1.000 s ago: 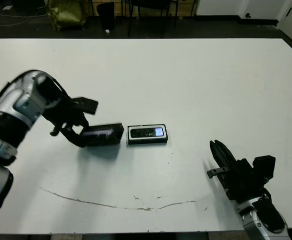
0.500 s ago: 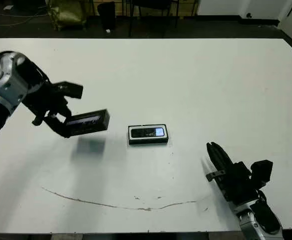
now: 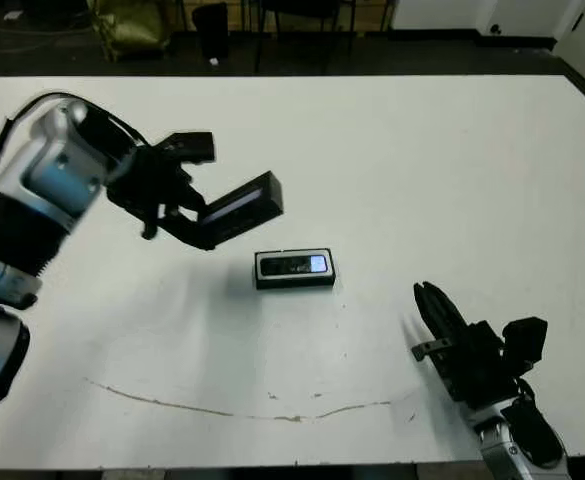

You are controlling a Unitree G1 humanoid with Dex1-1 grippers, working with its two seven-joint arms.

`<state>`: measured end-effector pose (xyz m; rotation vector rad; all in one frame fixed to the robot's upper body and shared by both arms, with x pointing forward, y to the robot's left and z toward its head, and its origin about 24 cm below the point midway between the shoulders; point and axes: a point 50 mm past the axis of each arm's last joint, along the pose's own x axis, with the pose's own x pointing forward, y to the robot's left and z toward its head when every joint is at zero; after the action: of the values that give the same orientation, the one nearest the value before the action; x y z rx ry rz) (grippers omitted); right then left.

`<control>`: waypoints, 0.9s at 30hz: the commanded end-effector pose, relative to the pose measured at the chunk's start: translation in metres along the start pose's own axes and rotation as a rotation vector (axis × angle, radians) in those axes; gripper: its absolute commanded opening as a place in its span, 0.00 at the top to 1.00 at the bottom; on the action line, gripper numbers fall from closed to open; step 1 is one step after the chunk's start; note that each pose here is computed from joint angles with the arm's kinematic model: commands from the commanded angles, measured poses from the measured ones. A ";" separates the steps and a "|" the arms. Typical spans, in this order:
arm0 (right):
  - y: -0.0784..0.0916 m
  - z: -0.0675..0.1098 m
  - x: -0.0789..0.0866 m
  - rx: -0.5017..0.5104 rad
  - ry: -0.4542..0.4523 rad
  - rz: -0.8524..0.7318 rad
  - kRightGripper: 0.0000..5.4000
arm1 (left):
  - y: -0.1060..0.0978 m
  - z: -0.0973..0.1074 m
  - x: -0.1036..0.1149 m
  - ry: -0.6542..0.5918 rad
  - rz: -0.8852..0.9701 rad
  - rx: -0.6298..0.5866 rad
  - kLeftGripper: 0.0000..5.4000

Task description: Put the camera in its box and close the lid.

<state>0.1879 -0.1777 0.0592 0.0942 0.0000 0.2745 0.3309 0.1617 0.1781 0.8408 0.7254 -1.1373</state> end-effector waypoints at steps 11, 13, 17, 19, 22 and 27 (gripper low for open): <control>0.001 -0.006 -0.003 0.023 0.010 -0.004 1.00 | -0.030 -0.004 0.013 0.133 0.057 -0.108 0.65; 0.003 -0.005 -0.004 0.010 0.028 -0.015 1.00 | -0.031 -0.004 0.014 0.133 0.042 -0.124 0.65; 0.003 -0.007 -0.003 0.023 0.018 0.000 1.00 | -0.028 -0.003 0.015 0.131 0.012 -0.140 0.65; 0.002 -0.008 -0.003 0.021 0.013 0.007 1.00 | -0.027 -0.003 0.016 0.129 0.000 -0.146 0.65; 0.003 -0.008 -0.003 0.027 0.022 -0.003 1.00 | -0.025 -0.001 0.017 0.111 -0.023 -0.120 0.65; 0.003 -0.009 -0.003 0.041 0.010 -0.001 1.00 | -0.021 0.003 0.022 0.081 -0.082 -0.104 0.65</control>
<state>0.1864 -0.1739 0.0555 0.1211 -0.0027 0.2803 0.3154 0.1460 0.1595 0.7805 0.8738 -1.1145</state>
